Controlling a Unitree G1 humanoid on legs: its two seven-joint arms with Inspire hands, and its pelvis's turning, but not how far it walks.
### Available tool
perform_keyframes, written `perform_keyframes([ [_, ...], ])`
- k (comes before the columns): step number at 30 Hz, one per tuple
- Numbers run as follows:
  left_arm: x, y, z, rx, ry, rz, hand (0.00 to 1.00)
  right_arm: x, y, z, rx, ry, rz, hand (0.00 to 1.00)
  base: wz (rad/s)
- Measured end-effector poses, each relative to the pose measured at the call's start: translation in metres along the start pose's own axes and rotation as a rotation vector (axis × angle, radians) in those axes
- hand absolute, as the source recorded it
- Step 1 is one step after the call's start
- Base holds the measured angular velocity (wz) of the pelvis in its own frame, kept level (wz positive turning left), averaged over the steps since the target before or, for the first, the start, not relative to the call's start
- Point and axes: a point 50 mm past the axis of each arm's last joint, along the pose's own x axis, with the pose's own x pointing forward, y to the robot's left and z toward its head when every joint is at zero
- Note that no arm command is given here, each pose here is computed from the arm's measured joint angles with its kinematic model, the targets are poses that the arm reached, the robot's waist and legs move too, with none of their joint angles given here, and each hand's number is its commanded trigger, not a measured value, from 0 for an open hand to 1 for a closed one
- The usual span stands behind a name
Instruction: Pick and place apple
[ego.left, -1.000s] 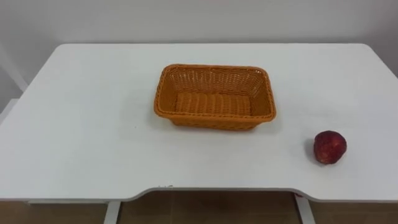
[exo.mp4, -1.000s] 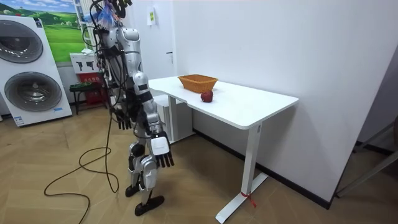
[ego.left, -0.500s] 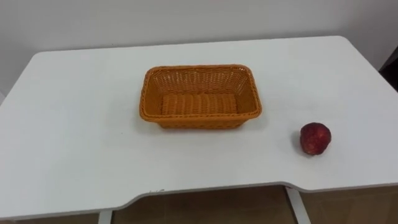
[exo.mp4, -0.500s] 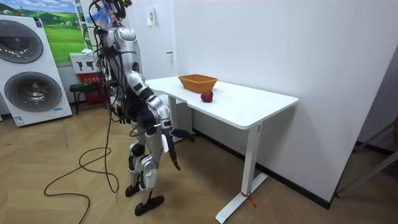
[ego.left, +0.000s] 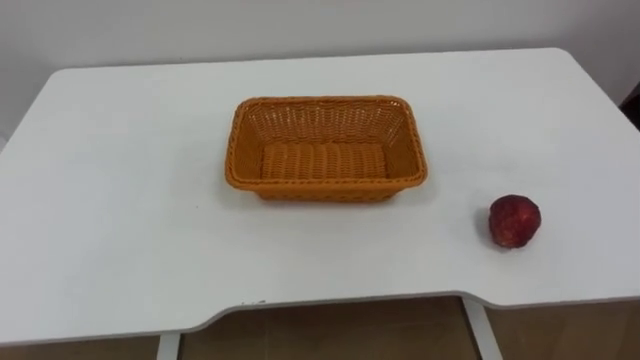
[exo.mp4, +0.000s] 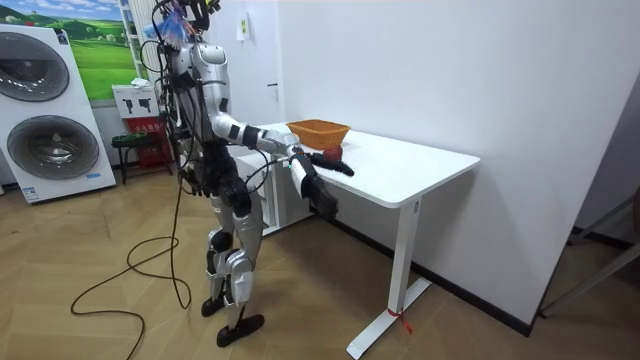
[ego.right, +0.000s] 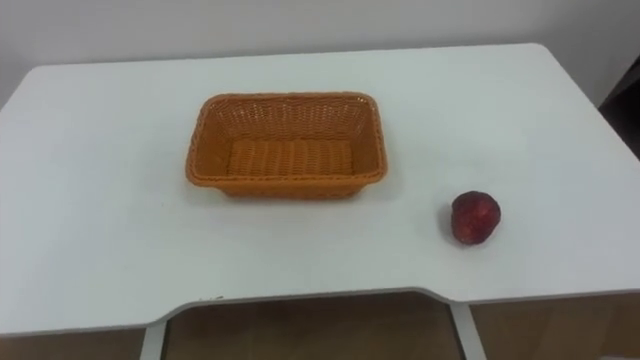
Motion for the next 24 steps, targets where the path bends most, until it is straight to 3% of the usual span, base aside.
perform_keyframes([
  [5,0.000,-0.002,0.004,0.040,-0.019,0.000,0.00,-0.027,0.022,0.027,-0.073,-0.330,0.149,0.00,0.00],
  [11,0.001,-0.006,0.015,0.087,-0.056,-0.021,0.00,-0.067,0.045,0.032,-0.129,-0.524,0.419,0.00,0.00],
  [24,0.002,-0.005,0.029,0.156,-0.116,-0.042,0.00,-0.113,0.062,-0.001,-0.301,-0.503,0.908,0.00,0.00],
])
